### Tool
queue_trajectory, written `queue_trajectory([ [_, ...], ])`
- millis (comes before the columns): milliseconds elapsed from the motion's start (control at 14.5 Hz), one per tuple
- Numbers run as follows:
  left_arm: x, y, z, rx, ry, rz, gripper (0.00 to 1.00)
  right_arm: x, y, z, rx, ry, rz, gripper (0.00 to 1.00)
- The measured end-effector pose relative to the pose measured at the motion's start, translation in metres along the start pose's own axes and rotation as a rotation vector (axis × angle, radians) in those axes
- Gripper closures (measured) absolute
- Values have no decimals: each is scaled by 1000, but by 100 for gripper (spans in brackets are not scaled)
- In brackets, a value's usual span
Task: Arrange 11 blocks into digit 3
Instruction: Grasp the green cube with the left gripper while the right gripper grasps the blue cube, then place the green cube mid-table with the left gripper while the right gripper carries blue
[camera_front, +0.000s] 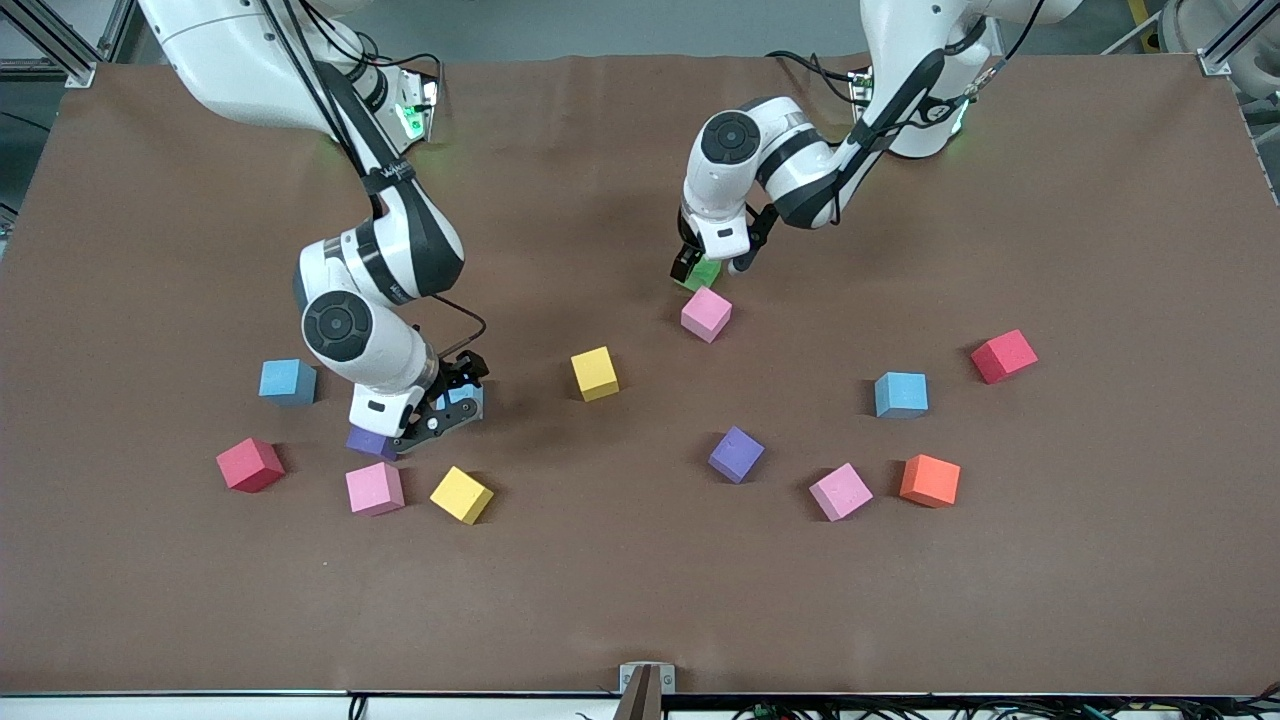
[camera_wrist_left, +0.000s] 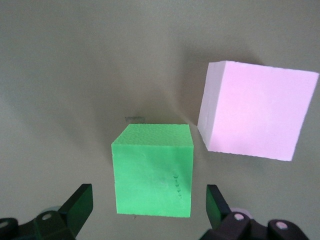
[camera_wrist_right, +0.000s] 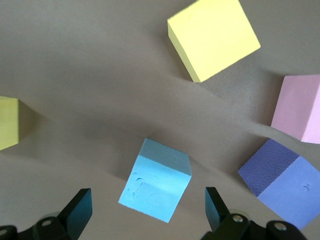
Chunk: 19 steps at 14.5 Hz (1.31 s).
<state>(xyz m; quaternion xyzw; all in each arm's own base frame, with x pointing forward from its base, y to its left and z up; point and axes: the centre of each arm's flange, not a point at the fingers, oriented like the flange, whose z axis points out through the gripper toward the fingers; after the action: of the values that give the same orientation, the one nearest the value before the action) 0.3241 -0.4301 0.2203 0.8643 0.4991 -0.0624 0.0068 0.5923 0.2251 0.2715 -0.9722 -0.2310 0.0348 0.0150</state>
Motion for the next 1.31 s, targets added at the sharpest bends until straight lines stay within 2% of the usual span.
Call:
queue_trajectory([
  [206, 2, 0, 6, 9, 2, 5, 0, -7, 4, 18, 1, -11, 23, 0],
  [413, 6, 0, 13, 15, 15, 24, 4, -10, 8, 31, 0, -30, 131, 0],
  [482, 7, 0, 16, 21, 15, 24, 11, -10, 8, 35, 0, -36, 163, 0],
  [619, 10, 2, 18, 20, 16, 21, 33, -11, 9, 41, 0, -46, 225, 0],
  [688, 8, 5, 15, 11, 17, 30, 40, -12, 9, 45, 0, -49, 246, 0],
  [757, 5, 9, 13, -5, 26, 56, 41, -12, 9, 49, 0, -44, 257, 0],
  [963, -10, 15, 8, -66, 92, 256, 44, -16, 8, 65, 1, -22, 264, 0],
  [1307, -47, 28, -5, -82, 121, 635, 45, -16, 7, 72, 2, -21, 266, 2],
])
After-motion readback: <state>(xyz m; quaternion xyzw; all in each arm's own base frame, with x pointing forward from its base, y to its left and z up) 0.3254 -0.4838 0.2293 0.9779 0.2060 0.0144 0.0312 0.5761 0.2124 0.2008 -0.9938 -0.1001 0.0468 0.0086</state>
